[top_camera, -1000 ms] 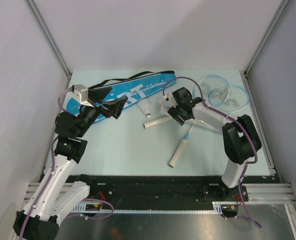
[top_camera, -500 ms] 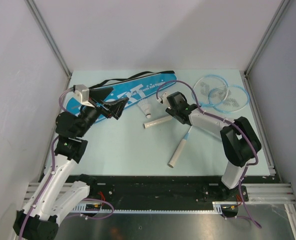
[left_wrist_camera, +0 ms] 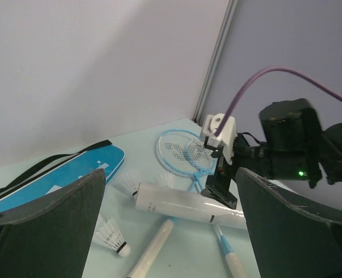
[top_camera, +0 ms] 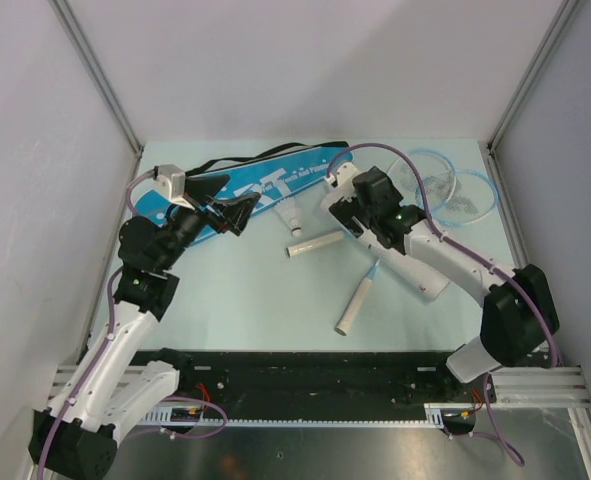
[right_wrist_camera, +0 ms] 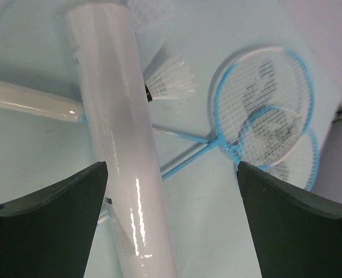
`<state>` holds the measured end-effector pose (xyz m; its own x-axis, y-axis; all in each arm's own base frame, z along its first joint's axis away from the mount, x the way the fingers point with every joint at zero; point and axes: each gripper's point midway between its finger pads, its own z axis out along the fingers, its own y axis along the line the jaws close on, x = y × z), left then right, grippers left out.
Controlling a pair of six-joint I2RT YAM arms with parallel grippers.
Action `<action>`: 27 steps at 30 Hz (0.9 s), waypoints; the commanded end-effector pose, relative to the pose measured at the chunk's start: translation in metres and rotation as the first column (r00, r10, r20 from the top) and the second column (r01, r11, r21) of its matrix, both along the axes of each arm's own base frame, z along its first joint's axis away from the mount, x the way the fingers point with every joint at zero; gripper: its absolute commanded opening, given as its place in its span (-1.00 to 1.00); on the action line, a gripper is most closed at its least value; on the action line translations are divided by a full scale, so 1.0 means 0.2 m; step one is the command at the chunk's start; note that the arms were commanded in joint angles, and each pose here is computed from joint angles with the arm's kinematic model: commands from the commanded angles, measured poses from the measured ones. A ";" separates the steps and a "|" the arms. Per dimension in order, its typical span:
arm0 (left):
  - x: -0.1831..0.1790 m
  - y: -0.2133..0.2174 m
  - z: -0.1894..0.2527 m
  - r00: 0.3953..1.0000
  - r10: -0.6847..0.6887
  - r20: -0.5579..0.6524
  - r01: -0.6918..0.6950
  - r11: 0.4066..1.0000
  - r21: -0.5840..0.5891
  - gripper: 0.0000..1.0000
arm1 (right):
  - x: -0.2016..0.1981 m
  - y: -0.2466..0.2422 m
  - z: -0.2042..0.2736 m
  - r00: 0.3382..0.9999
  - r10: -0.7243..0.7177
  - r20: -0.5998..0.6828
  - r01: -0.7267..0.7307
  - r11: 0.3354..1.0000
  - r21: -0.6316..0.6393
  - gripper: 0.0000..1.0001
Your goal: Pack up the badminton gear
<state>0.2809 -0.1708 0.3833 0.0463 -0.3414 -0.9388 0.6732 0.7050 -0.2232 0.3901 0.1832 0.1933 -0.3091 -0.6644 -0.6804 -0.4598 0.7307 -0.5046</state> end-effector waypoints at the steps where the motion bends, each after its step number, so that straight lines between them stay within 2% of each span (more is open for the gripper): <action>1: -0.03 -0.02 0.05 0.999 -0.030 0.014 0.030 0.999 -0.020 1.00 | 0.04 -0.02 -0.19 0.990 0.008 -0.144 -0.002 0.999 0.045 0.99; 10: -0.03 -0.05 0.03 0.998 -0.058 -0.001 0.058 0.998 -0.017 1.00 | 0.14 -0.04 -0.47 0.965 -0.010 -0.261 0.015 1.000 0.019 0.96; 16: -0.01 -0.07 0.01 0.997 -0.079 -0.021 0.078 0.997 -0.013 1.00 | 0.19 -0.07 -0.56 0.965 -0.060 -0.254 0.044 0.997 -0.069 0.78; 19: -0.01 -0.08 0.01 0.996 -0.087 -0.026 0.086 0.996 -0.012 1.00 | 0.19 -0.06 -0.57 0.969 -0.063 -0.240 0.041 0.994 -0.097 0.58; 23: 0.00 -0.08 0.00 0.996 -0.084 -0.032 0.083 0.996 -0.012 0.99 | 0.20 -0.04 -0.51 0.976 -0.062 -0.207 0.043 0.995 -0.094 0.13; 26: 0.00 -0.08 0.00 0.996 -0.082 -0.035 0.082 0.997 -0.011 1.00 | 0.20 -0.02 -0.40 0.988 -0.075 -0.138 0.062 0.993 -0.096 -0.01; 27: 0.00 -0.07 0.00 0.996 -0.081 -0.033 0.081 0.997 -0.012 1.00 | 0.20 -0.03 -0.29 0.992 -0.090 -0.088 0.083 0.993 -0.083 -0.02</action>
